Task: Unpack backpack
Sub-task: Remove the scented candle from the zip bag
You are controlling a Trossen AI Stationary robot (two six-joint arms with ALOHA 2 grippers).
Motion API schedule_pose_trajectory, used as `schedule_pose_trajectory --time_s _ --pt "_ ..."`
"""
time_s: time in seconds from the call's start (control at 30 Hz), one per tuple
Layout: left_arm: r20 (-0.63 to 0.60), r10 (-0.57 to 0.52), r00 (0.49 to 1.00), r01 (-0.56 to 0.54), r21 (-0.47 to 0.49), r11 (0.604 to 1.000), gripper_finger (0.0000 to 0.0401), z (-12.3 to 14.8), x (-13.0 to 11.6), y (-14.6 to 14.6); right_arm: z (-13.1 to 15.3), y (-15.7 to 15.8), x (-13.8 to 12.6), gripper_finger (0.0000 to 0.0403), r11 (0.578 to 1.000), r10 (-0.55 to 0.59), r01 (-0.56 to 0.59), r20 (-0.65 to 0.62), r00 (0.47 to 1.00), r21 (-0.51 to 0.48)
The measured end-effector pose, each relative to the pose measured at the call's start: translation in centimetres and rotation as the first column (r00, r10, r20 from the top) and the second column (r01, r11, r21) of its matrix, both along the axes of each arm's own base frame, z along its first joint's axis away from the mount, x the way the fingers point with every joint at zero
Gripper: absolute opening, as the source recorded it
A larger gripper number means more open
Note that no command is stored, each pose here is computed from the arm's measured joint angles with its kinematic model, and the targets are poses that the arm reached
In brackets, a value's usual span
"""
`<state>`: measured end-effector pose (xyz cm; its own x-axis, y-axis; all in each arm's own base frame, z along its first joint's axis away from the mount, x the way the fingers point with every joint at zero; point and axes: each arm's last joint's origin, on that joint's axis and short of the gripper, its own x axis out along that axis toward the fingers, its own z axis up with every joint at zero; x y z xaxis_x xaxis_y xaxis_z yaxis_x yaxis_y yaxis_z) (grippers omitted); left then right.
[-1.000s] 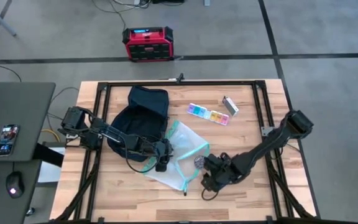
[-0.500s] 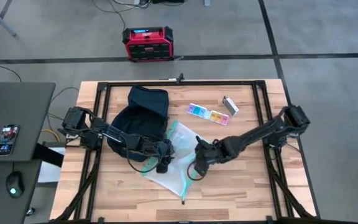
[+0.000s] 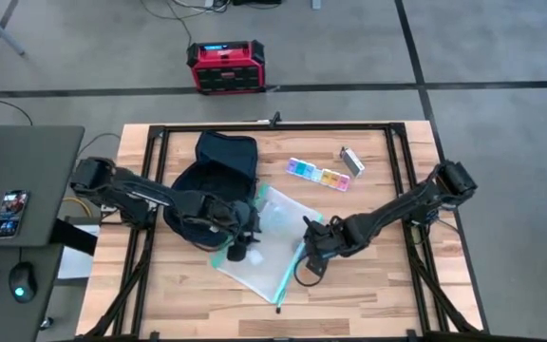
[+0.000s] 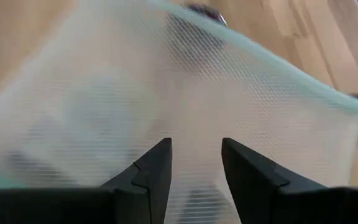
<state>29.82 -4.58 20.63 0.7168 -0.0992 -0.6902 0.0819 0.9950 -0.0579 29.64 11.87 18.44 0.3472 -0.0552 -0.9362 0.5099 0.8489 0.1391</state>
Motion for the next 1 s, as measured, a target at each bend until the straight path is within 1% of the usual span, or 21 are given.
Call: schedule_pose_trajectory --time_s 0.1,0.2,0.37,0.5,0.67,0.73,0.8,0.9,1.0 --pt "0.048 0.037 0.998 -0.038 0.026 0.999 0.0125 1.9 -1.0 0.3 0.0 0.2 -0.1 0.0256 0.999 0.011 -0.011 0.011 1.000 -0.034" --pt "0.105 0.051 0.993 -0.053 0.020 0.998 0.0125 3.3 -1.7 0.5 0.0 0.2 -0.1 0.0256 0.999 0.019 -0.019 0.013 1.000 -0.045" --pt "0.155 0.051 0.987 -0.053 0.013 0.998 0.0125 4.6 -2.3 0.6 0.0 0.2 0.0 0.0256 0.997 0.050 -0.049 0.016 0.999 -0.056" --pt "0.153 0.051 0.987 -0.054 0.014 0.998 0.0125 4.6 -2.4 0.6 0.2 0.3 0.3 0.0256 0.998 0.045 -0.043 0.052 0.998 -0.042" --pt "0.145 0.051 0.988 -0.054 0.015 0.998 0.0125 4.5 -2.3 0.6 0.5 -0.2 1.3 0.0256 1.000 0.019 -0.017 0.130 0.991 -0.014" --pt "0.145 0.051 0.988 -0.054 0.015 0.998 0.0125 4.5 -2.3 0.6 0.6 -0.3 1.6 0.0256 1.000 0.026 -0.024 0.150 0.988 -0.017" --pt "0.145 0.051 0.988 -0.054 0.015 0.998 0.0125 4.5 -2.3 0.6 0.6 -0.5 1.6 0.0256 1.000 0.024 -0.021 0.151 0.988 -0.021" --pt "0.145 0.051 0.988 -0.054 0.015 0.998 0.0125 4.5 -2.3 0.6 0.5 -0.3 1.2 0.0256 0.998 0.027 -0.020 0.134 0.991 -0.054" --pt "0.144 0.052 0.988 -0.054 0.015 0.998 0.0125 4.5 -2.3 0.6 0.6 0.1 1.0 0.0256 0.998 0.039 -0.031 0.139 0.989 -0.058"
